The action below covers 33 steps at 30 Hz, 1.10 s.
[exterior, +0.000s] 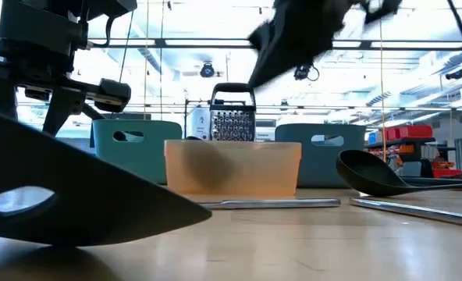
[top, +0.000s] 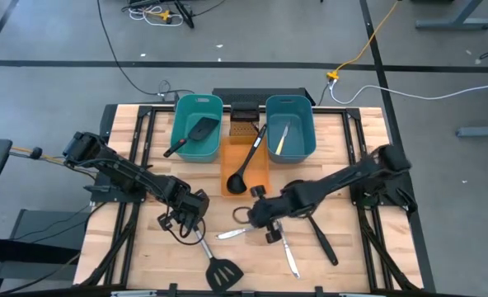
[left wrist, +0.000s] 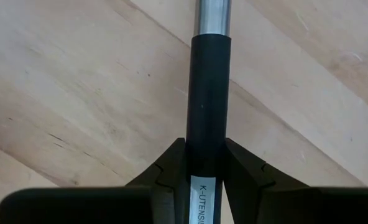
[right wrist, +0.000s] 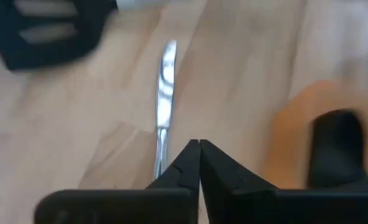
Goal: Pick & Place Kitchen Items
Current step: Put the black spatula into the green bin
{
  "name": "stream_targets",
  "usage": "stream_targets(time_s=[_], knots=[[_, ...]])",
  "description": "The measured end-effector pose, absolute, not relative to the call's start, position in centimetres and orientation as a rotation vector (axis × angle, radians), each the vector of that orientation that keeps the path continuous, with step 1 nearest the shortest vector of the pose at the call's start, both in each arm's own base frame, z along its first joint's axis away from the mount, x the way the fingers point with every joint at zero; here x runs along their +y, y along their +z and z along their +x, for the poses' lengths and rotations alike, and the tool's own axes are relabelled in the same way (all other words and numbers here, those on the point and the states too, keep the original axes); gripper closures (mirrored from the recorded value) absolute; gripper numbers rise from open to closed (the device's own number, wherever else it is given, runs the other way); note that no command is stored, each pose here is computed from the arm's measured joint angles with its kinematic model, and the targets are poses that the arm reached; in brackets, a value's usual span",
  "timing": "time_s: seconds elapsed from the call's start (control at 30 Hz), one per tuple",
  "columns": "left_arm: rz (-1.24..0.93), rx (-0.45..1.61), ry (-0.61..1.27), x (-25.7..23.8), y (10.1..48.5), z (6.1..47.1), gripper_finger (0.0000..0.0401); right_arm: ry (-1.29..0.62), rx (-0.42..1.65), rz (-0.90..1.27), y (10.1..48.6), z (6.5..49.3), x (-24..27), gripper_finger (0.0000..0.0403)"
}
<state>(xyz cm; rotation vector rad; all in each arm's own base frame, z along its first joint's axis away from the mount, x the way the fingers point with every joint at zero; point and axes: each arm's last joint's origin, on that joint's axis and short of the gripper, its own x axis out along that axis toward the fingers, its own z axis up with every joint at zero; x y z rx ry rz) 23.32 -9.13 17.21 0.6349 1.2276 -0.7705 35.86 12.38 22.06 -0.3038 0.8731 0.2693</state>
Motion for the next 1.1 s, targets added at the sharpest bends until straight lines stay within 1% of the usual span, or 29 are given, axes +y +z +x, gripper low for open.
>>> stream_targets(time_s=[0.13, 0.2, 0.3, 0.37, 0.6, 0.8, 0.93, 1.1], knots=[[0.636, 1.229, -0.769, -9.1, 17.2, 23.3, 0.0316, 0.270, 0.697, -0.241, 25.6, 33.6, 11.6, 0.0388], [0.637, 1.228, -0.769, -9.1, 17.2, 23.3, 0.0316, 0.293, 0.609, -0.212, 26.2, 32.1, 11.2, 0.0394], [0.638, 1.229, -0.766, -9.1, 17.2, 23.3, 0.0316, 0.331, 0.412, -0.157, 26.8, 29.8, 10.5, 0.0397], [0.636, 1.230, -0.764, -9.0, 17.2, 23.3, 0.0316, 0.339, 0.292, -0.111, 26.6, 28.1, 9.7, 0.0396], [0.637, 1.231, -0.762, -9.0, 17.2, 23.3, 0.0316, 0.281, 0.009, 0.018, 23.7, 21.9, 6.4, 0.0399], [0.637, 1.231, -0.762, -9.0, 17.2, 23.3, 0.0316, 0.183, -0.094, 0.060, 21.1, 18.9, 5.1, 0.0399], [0.638, 1.228, -0.762, -9.0, 17.2, 23.4, 0.0316, 0.167, -0.100, 0.053, 20.0, 18.2, 4.9, 0.0399], [0.657, 1.179, -0.762, -9.1, 17.3, 23.8, 0.0316, 0.157, -0.054, 0.061, 18.5, 17.6, 4.7, 0.0395]])
